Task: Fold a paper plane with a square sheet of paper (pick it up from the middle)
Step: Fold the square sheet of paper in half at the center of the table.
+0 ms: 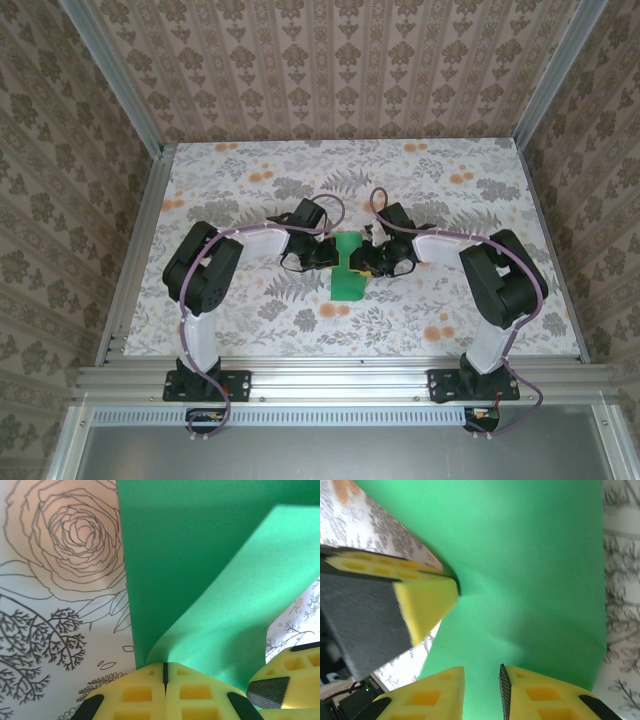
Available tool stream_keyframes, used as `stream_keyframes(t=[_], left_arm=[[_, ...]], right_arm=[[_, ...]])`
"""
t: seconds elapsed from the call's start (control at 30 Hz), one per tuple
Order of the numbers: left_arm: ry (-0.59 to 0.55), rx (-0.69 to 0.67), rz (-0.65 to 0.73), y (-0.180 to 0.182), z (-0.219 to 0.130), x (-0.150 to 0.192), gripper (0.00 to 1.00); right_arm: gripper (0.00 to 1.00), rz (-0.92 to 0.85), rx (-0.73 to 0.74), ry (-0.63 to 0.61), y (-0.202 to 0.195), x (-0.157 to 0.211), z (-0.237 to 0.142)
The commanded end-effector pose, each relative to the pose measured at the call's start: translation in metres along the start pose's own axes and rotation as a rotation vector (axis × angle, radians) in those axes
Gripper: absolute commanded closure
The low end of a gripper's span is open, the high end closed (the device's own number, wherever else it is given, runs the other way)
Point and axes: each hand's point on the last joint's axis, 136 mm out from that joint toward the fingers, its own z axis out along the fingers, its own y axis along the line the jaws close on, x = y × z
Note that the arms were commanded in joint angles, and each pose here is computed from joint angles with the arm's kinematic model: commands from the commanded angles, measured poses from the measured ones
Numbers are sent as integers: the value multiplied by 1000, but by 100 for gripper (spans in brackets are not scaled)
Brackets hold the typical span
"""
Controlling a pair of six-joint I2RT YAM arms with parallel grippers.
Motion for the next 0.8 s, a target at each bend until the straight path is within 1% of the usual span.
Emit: stream_keyframes(t=[0.0, 0.1, 0.2, 0.33, 0.43, 0.53, 0.67, 0.77], left_arm=[[67, -86, -15, 25, 14, 18, 94], [66, -87, -13, 25, 14, 18, 94], [68, -88, -14, 26, 13, 18, 94], [69, -88, -11, 25, 13, 19, 94], [72, -86, -11, 25, 14, 19, 94], [69, -81, -8, 23, 13, 17, 94], [69, -81, -7, 23, 13, 17, 94], [71, -81, -8, 23, 13, 17, 94]], right_arm=[[72, 44, 22, 54, -16, 16, 10], [72, 65, 76, 66, -37, 23, 18], [72, 64, 74, 78, -38, 26, 19], [72, 27, 44, 47, -21, 22, 3], [72, 2, -23, 34, -1, 22, -8], [72, 1, -93, 40, 10, 26, -9], [72, 39, -107, 62, 2, 33, 2], [72, 71, -48, 82, -18, 41, 13]])
